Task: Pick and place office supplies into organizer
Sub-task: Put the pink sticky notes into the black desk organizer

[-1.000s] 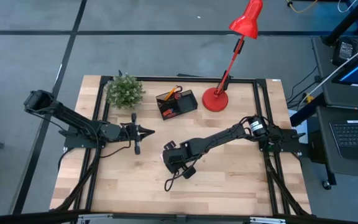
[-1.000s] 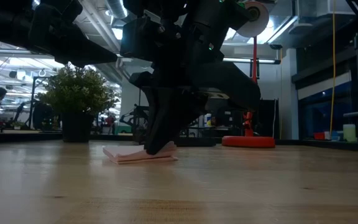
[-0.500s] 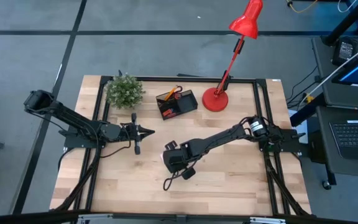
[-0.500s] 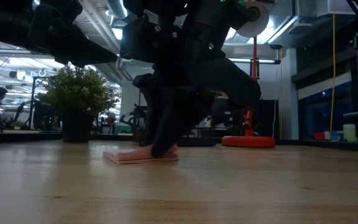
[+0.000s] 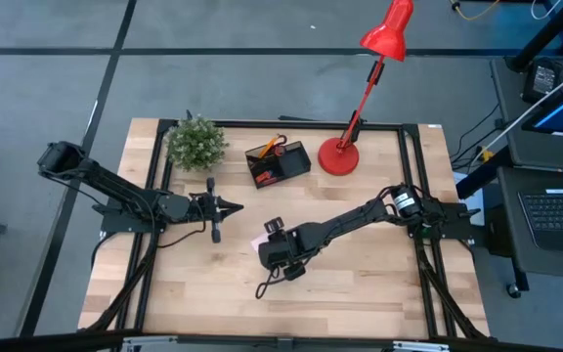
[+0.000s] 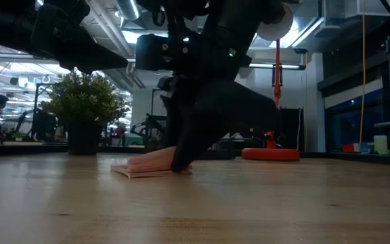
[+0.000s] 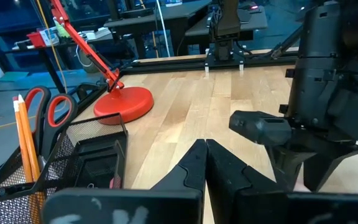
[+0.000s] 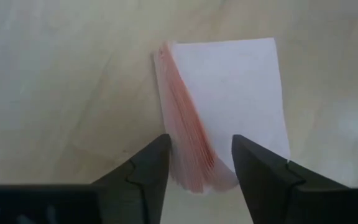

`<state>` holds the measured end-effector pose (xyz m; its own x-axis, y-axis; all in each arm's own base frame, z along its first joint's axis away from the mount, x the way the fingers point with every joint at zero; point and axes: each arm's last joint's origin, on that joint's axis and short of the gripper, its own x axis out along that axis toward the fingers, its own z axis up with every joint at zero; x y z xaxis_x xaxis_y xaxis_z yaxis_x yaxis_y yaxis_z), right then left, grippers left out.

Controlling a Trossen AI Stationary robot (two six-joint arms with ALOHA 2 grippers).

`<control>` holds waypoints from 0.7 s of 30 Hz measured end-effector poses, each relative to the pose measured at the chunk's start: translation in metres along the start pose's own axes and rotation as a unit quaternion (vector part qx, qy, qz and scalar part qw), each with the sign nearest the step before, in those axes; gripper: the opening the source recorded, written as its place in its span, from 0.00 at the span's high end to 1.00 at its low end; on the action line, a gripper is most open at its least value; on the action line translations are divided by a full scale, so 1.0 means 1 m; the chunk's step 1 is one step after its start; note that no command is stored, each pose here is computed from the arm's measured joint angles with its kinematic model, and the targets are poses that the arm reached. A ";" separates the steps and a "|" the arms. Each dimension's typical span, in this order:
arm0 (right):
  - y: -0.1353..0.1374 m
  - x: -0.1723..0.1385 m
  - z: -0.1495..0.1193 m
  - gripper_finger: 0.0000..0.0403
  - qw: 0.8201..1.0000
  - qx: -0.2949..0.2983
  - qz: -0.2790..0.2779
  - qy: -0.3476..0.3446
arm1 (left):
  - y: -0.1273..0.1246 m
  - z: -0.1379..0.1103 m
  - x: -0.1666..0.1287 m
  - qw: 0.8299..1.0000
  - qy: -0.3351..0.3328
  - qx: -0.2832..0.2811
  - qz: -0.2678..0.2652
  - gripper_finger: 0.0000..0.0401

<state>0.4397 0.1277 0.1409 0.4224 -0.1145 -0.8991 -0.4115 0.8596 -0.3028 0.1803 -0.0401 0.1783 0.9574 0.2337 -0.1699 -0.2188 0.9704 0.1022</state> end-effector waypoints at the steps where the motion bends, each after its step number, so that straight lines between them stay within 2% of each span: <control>1: 0.000 0.000 0.000 0.57 1.000 0.003 -0.003 0.001 | 0.000 0.000 0.000 1.000 0.000 0.000 0.000 0.99; 15: -0.002 0.000 0.001 0.63 1.000 0.006 -0.019 -0.004 | 0.000 0.000 0.000 1.000 0.000 -0.001 0.000 0.99; 21: -0.006 0.004 -0.001 0.65 1.000 0.011 -0.020 -0.001 | -0.001 0.000 0.000 1.000 0.000 -0.005 -0.017 0.99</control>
<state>0.4435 0.1215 0.1392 0.4394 -0.1492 -0.8858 -0.3767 0.8646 -0.3325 0.1805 -0.0411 0.1782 0.9644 0.2002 -0.1729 -0.1877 0.9784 0.0865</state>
